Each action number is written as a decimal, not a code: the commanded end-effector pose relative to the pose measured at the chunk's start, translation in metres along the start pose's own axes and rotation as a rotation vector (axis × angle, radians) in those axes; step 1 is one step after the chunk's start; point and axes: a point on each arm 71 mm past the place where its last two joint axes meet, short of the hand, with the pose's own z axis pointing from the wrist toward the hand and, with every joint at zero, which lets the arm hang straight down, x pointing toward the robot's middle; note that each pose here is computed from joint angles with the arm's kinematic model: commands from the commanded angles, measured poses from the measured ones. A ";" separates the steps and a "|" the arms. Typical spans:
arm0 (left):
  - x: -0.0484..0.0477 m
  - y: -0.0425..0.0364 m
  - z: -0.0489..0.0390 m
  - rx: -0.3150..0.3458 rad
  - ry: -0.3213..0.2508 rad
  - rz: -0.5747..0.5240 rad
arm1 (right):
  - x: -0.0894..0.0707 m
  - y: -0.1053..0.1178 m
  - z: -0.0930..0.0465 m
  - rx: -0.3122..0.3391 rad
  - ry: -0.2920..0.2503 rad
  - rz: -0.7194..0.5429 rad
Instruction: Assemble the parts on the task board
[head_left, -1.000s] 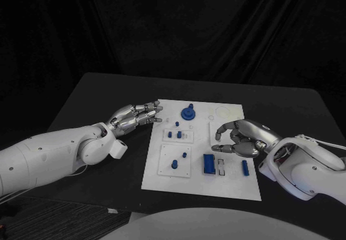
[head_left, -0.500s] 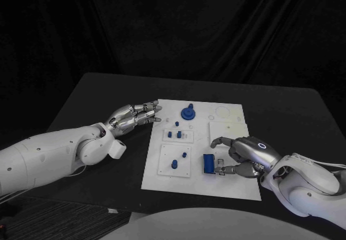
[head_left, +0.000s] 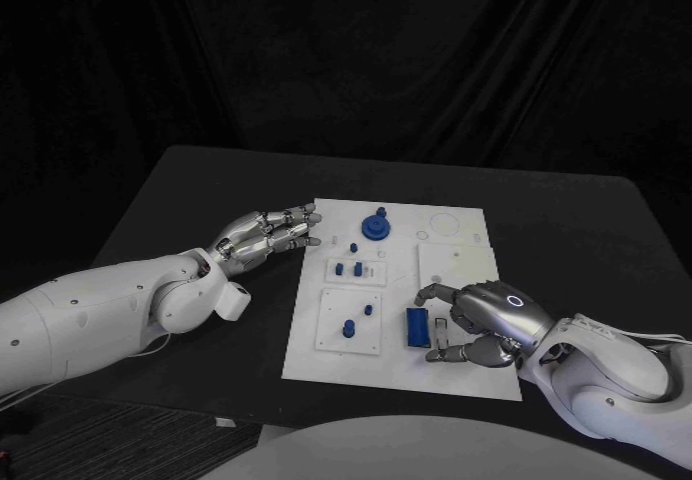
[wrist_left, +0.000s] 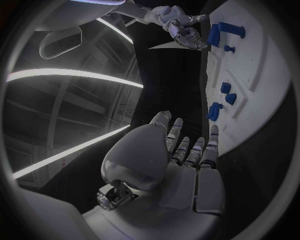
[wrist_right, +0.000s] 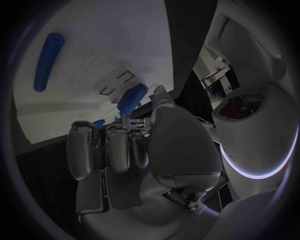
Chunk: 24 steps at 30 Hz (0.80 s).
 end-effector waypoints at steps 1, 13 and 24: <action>0.0019 -0.0008 0.0005 0.020 0.004 -0.011 | 0.001 -0.001 0.000 0.019 0.002 -0.023; 0.0032 -0.0001 0.0014 0.015 0.010 -0.014 | 0.005 -0.003 0.004 0.060 0.026 -0.028; 0.0042 0.0013 0.0016 0.006 0.020 -0.021 | 0.009 0.000 0.009 0.070 0.037 -0.026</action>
